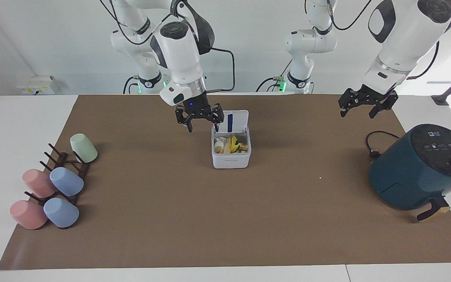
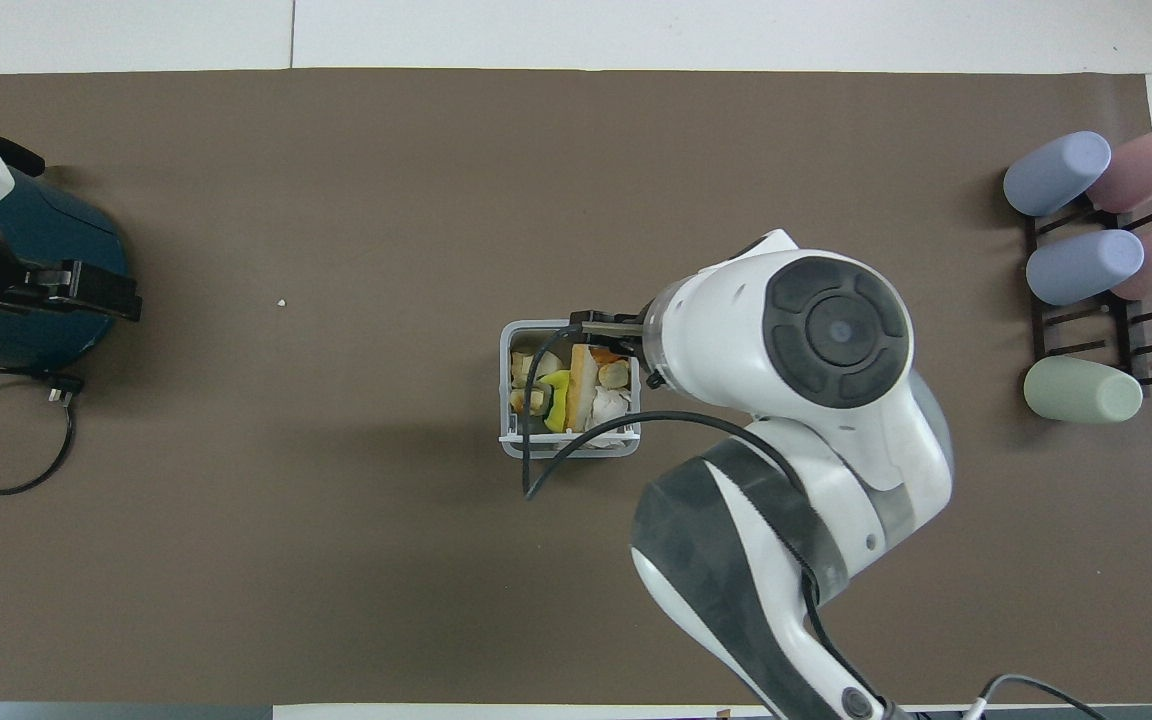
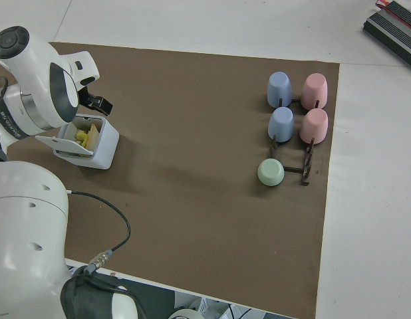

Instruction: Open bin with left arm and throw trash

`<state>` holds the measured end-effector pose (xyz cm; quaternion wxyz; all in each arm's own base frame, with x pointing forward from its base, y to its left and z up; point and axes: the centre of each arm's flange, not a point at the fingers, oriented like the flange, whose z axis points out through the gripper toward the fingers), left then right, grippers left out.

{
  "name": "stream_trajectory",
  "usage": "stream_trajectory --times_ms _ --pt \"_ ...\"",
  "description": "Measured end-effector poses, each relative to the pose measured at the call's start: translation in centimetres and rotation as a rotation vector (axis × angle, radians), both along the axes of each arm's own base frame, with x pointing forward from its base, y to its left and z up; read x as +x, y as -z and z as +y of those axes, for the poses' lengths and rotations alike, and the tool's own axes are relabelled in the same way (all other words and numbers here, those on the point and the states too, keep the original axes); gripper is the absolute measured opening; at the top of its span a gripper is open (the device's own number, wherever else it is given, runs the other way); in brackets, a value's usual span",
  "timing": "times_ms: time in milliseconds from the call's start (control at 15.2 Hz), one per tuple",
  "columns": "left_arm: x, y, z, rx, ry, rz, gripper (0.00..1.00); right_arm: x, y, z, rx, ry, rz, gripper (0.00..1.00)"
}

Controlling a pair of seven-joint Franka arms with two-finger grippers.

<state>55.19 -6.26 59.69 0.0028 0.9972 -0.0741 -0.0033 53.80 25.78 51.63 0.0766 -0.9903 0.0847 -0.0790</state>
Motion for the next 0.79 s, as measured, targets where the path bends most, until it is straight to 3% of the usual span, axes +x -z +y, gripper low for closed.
stream_trajectory --times_ms 329,789 --pt "0.0 -0.1 0.0 0.000 -0.003 0.000 1.00 1.7 -2.2 -9.5 -0.065 -0.036 0.002 1.00" --pt "-0.1 0.0 0.0 0.001 -0.003 0.006 1.00 1.4 -4.2 -20.0 -0.114 -0.124 0.070 1.00"
